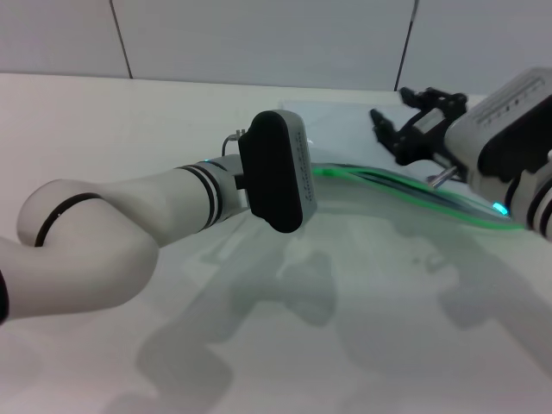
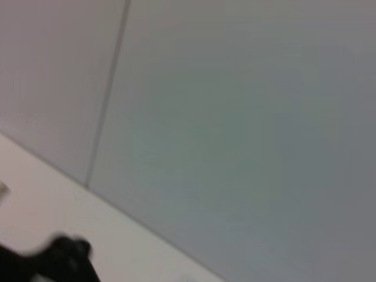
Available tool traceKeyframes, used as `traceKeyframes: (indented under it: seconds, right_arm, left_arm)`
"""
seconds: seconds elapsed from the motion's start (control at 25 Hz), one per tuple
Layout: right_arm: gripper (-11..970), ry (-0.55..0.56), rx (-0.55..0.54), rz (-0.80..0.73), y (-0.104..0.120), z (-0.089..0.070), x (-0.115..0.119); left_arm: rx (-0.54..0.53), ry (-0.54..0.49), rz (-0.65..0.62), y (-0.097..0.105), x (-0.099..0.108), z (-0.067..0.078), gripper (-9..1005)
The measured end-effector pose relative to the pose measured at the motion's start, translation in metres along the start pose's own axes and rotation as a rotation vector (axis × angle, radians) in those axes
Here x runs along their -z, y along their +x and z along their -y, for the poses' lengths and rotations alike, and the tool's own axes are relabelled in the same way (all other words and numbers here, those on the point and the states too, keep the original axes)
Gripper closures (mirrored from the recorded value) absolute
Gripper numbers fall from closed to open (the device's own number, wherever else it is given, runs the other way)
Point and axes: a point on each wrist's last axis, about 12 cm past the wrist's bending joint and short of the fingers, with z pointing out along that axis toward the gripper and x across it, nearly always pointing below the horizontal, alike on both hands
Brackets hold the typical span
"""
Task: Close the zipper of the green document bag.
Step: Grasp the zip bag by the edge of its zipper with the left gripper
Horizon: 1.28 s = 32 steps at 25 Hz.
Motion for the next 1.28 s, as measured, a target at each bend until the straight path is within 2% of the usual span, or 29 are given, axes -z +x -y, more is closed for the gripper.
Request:
traceKeyframes:
  seconds: [0.16,0.4,0.76,1.04,1.28]
  right_arm:
    - [474,0.053,-0.047,-0.015,-0.002,0.015,0.001]
    - [473,0.174,-0.199,0.097,-0.013,0.023,0.003]
    - [467,0.263,-0.488,0.158,-0.019,0.044,0.005]
    - [469,0.265,-0.562,0.011,-0.003,0.065,-0.002]
    - [469,0.263,-0.543,-0.050,0.005,0.067,-0.011]
  left_arm:
    - [0.011,-0.004,0.008,-0.002,0.000,-0.001,940]
    - [0.030,-0.015,0.017,-0.003,0.000,-0.003,940]
    - [0.042,-0.023,0.029,-0.007,-0.001,-0.005,939]
    - [0.041,-0.024,0.033,-0.008,-0.001,-0.005,939]
    - [0.041,-0.024,0.031,-0.008,-0.001,-0.005,940]
